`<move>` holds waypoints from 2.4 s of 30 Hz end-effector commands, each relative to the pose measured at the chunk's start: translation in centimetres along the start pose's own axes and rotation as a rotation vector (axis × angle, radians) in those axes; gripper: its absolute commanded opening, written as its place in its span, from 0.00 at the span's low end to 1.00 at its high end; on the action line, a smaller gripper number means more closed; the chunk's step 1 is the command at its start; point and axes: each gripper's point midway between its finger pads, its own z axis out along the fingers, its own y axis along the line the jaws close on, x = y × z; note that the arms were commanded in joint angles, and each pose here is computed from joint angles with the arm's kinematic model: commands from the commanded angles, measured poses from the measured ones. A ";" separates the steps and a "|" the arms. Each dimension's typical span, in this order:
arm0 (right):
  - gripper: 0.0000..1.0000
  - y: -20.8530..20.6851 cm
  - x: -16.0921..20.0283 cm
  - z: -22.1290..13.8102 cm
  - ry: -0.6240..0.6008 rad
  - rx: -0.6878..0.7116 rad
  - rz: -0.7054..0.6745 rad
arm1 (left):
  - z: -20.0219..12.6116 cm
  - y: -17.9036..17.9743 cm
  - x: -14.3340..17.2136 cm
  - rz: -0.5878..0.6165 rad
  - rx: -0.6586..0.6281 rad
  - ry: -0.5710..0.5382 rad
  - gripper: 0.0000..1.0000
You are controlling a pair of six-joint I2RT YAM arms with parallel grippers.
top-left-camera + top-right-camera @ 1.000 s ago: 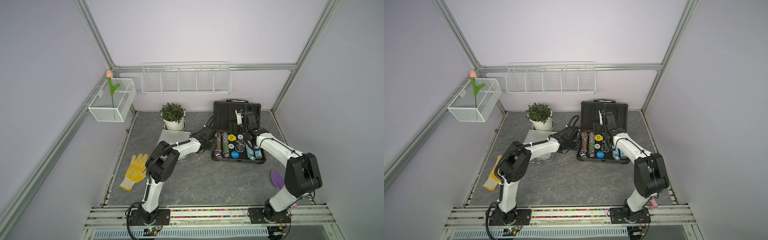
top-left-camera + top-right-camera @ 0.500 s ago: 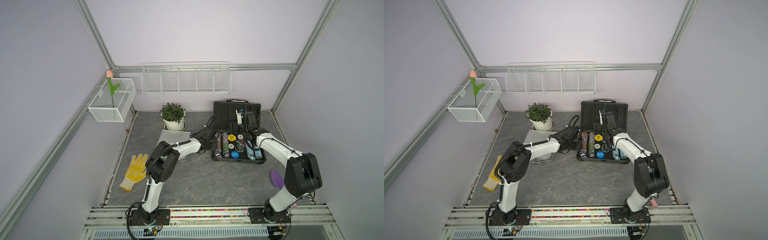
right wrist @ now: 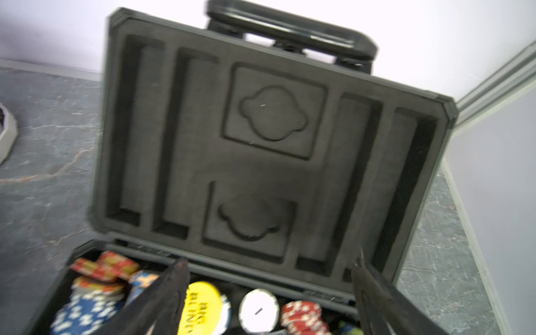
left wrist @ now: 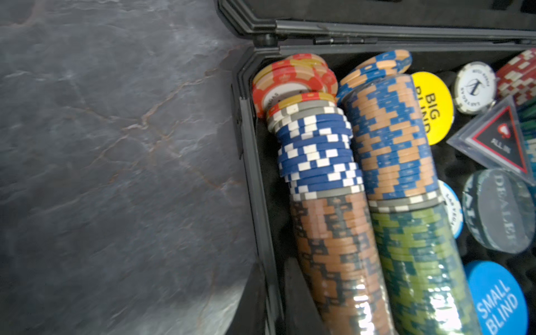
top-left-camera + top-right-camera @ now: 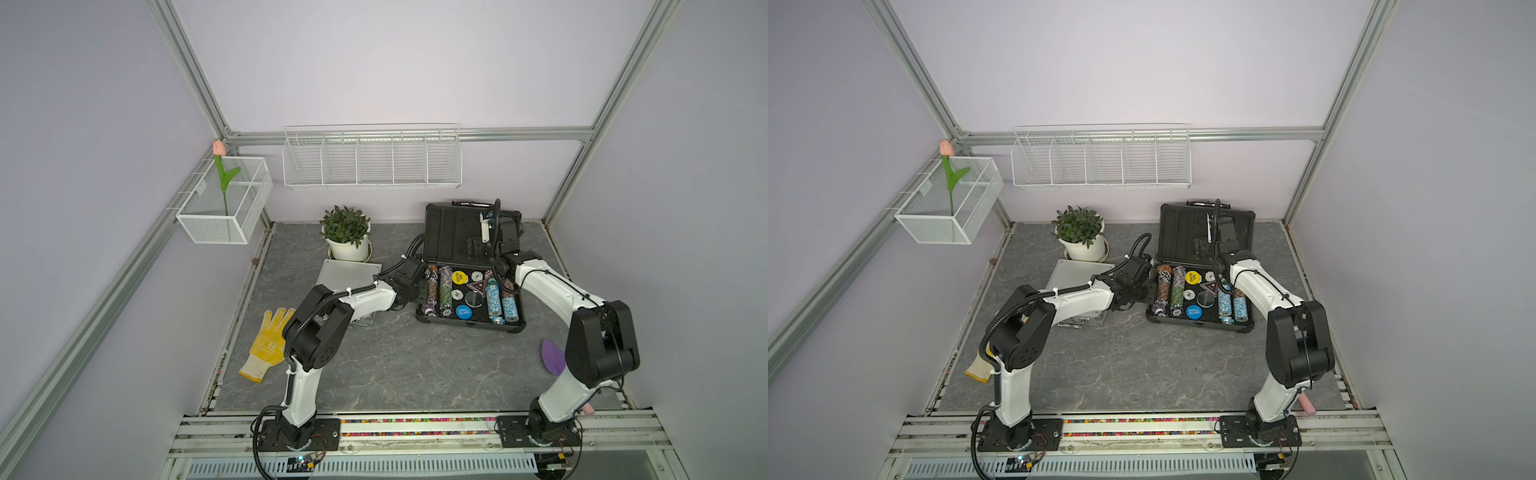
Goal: Close the poker set cases
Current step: Move the poker set case to the center of the board, then close the lid of the poker set case.
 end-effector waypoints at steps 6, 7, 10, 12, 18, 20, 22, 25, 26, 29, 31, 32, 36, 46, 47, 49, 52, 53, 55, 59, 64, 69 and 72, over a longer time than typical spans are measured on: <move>0.89 -4.9 0.6 0.4 0.048 0.077 0.105 | -1.2 5.3 5.0 0.080 -0.140 0.156 0.00; 0.89 -5.2 0.6 0.4 0.050 0.081 0.111 | -1.4 5.4 5.0 0.079 -0.142 0.153 0.00; 0.88 -6.3 0.8 0.3 0.057 0.099 0.125 | -1.6 5.8 5.4 0.080 -0.143 0.155 0.00; 0.89 -7.0 0.9 0.3 0.065 0.113 0.129 | -1.6 5.9 5.5 0.080 -0.144 0.156 0.00; 0.89 -8.8 1.3 0.9 0.096 0.130 0.151 | -1.4 5.7 5.6 0.083 -0.125 0.155 0.00; 0.89 -9.4 1.2 1.3 0.100 0.136 0.159 | -1.4 5.7 5.5 0.083 -0.123 0.152 0.00; 0.89 -9.8 1.0 1.7 0.100 0.134 0.170 | -1.4 5.6 5.5 0.082 -0.115 0.152 0.00; 0.92 -10.3 0.9 2.6 0.108 0.126 0.187 | -1.4 5.5 5.6 0.082 -0.107 0.150 0.00; 0.93 -10.4 0.8 3.0 0.110 0.122 0.192 | -1.4 5.4 5.5 0.083 -0.102 0.150 0.00; 1.00 -10.5 1.1 4.2 0.124 0.114 0.208 | -1.5 5.2 5.4 0.085 -0.091 0.144 0.00; 0.97 -10.6 1.1 4.8 0.121 0.111 0.216 | -1.6 5.1 5.4 0.087 -0.087 0.145 0.00; 0.95 -10.6 1.2 5.3 0.122 0.111 0.218 | -1.6 5.1 5.4 0.086 -0.087 0.143 0.00; 0.84 -10.9 1.1 6.5 0.118 0.128 0.226 | -1.6 5.1 5.5 0.090 -0.085 0.146 0.00; 0.59 -11.5 -0.1 7.7 0.070 0.147 0.244 | -1.7 5.0 5.7 0.089 -0.078 0.148 0.00; 0.58 -11.4 -0.1 7.9 0.072 0.145 0.242 | -1.7 5.1 5.7 0.086 -0.078 0.149 0.00; 0.49 -11.3 0.1 8.3 0.084 0.141 0.238 | -1.6 5.0 5.8 0.083 -0.071 0.148 0.00; 0.33 -11.1 0.3 8.7 0.096 0.130 0.236 | -1.6 4.9 5.8 0.084 -0.067 0.149 0.00; 0.29 -11.0 0.3 8.8 0.096 0.124 0.237 | -1.6 4.9 5.8 0.085 -0.067 0.149 0.00; 0.21 -10.8 0.4 8.9 0.098 0.109 0.239 | -1.6 4.9 5.8 0.088 -0.068 0.152 0.00; 0.11 -10.4 0.5 8.7 0.094 0.088 0.238 | -1.5 5.0 5.8 0.090 -0.071 0.153 0.00; 0.07 -9.8 0.5 7.8 0.065 0.060 0.236 | -1.4 4.9 5.5 0.088 -0.070 0.151 0.02; 0.07 -9.3 0.0 6.4 0.018 0.028 0.211 | -1.3 4.7 5.3 0.084 -0.067 0.144 0.11; 0.07 -9.2 -0.3 5.3 -0.011 0.023 0.197 | -1.4 4.6 5.0 0.085 -0.064 0.139 0.14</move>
